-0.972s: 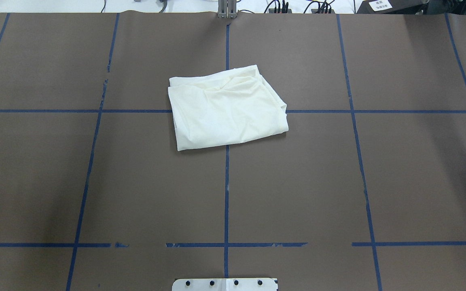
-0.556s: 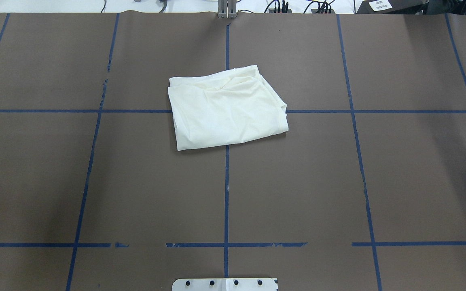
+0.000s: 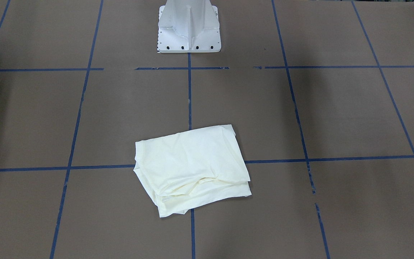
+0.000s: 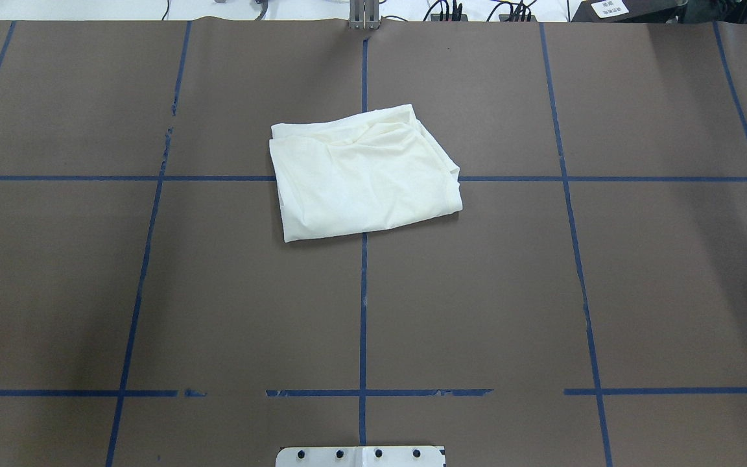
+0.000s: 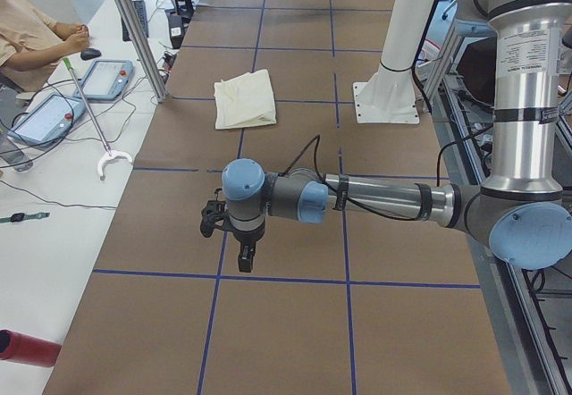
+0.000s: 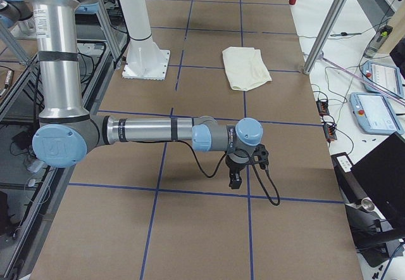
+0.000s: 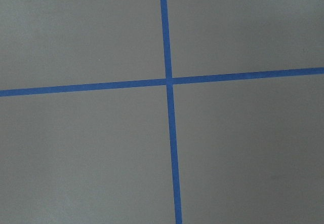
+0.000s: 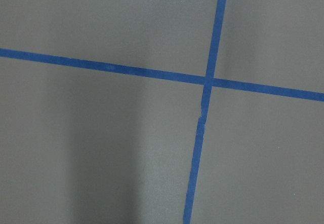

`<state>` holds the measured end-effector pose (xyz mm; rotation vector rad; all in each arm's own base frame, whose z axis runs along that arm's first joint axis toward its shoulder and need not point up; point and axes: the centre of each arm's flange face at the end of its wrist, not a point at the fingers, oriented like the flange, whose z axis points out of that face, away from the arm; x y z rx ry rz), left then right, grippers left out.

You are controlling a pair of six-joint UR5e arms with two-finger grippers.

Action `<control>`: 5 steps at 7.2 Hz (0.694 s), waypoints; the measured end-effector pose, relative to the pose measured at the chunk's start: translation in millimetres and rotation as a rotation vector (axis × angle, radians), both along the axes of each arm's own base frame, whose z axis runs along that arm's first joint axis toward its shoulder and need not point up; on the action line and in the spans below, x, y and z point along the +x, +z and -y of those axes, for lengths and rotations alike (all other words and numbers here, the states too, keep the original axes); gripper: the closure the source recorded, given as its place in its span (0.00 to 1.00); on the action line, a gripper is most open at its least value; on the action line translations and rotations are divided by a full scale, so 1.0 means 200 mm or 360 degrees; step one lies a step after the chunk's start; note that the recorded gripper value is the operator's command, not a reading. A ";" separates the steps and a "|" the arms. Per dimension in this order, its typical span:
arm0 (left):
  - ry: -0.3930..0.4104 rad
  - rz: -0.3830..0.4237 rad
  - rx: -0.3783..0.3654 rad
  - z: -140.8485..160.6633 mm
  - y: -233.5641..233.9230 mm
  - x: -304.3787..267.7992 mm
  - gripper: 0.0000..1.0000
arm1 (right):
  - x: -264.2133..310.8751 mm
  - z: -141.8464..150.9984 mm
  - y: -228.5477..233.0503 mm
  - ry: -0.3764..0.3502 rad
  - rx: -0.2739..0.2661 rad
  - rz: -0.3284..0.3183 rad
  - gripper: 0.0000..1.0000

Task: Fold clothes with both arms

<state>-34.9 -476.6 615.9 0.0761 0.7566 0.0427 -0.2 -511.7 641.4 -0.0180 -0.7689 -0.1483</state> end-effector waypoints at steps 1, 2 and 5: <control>0.0001 -0.0001 -0.0004 0.00 0.01 0.00 0.00 | 0.00 0.00 -0.01 0.0000 0.0002 0.0013 0.00; 0.0001 -0.0003 -0.0002 0.00 0.01 0.00 0.00 | 0.00 0.00 -0.03 -0.0001 0.0013 0.0019 0.00; 0.0003 -0.0006 0.0006 0.00 0.01 0.00 0.00 | 0.00 0.00 -0.12 0.0002 0.0075 0.0024 0.00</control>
